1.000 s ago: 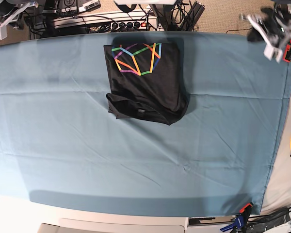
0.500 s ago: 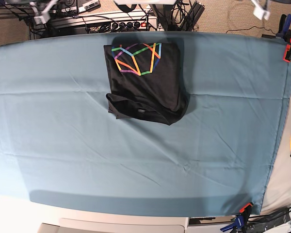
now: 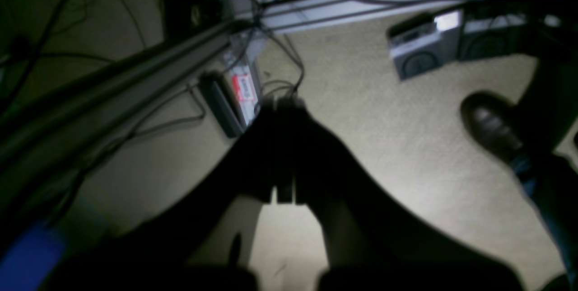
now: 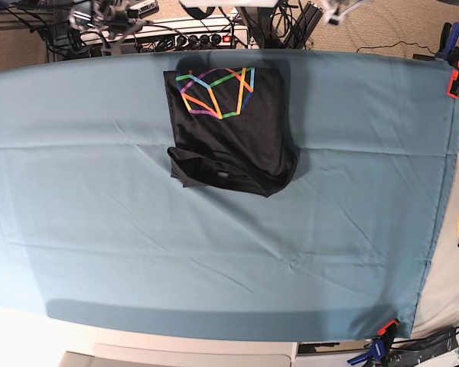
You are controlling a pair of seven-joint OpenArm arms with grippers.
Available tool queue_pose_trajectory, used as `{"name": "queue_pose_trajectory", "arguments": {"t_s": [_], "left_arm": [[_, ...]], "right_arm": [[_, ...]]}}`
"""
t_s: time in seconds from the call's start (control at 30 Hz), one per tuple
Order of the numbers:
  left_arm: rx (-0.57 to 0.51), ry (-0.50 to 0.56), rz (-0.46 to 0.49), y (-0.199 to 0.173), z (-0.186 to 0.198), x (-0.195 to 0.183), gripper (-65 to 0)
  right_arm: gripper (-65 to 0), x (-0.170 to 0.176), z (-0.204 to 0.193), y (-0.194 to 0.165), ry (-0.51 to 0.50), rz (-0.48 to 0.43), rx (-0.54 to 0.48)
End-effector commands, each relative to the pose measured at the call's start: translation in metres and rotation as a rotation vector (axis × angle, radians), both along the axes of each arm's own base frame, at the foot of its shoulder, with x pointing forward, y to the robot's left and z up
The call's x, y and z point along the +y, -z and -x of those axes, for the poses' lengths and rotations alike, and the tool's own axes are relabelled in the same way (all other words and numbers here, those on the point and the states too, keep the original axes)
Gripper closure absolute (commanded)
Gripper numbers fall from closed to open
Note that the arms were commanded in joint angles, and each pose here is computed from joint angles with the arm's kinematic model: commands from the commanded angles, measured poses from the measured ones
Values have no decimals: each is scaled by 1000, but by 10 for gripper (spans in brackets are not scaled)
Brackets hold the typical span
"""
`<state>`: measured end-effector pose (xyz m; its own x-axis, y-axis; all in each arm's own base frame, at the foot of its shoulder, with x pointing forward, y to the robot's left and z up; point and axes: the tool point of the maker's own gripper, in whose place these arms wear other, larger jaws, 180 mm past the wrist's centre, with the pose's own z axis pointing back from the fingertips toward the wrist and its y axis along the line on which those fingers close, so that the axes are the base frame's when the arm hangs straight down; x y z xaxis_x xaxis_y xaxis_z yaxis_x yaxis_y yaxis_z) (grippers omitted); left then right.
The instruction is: Fold the T-shirt properly
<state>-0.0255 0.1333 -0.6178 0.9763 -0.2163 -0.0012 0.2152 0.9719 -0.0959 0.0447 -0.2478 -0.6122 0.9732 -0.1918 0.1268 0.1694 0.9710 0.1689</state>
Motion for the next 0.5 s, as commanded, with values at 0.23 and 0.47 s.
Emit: {"name": "queue_pose_trajectory", "arguments": {"t_s": [0.23,0.47], "left_arm": [[31,1,-72,33,-9,-14,0],[176,-55,-120,38,9,-14,0]], "right_arm": [[0,10,15,29,-53,144,-21],[0,20,24,36,116,130,104]]}}
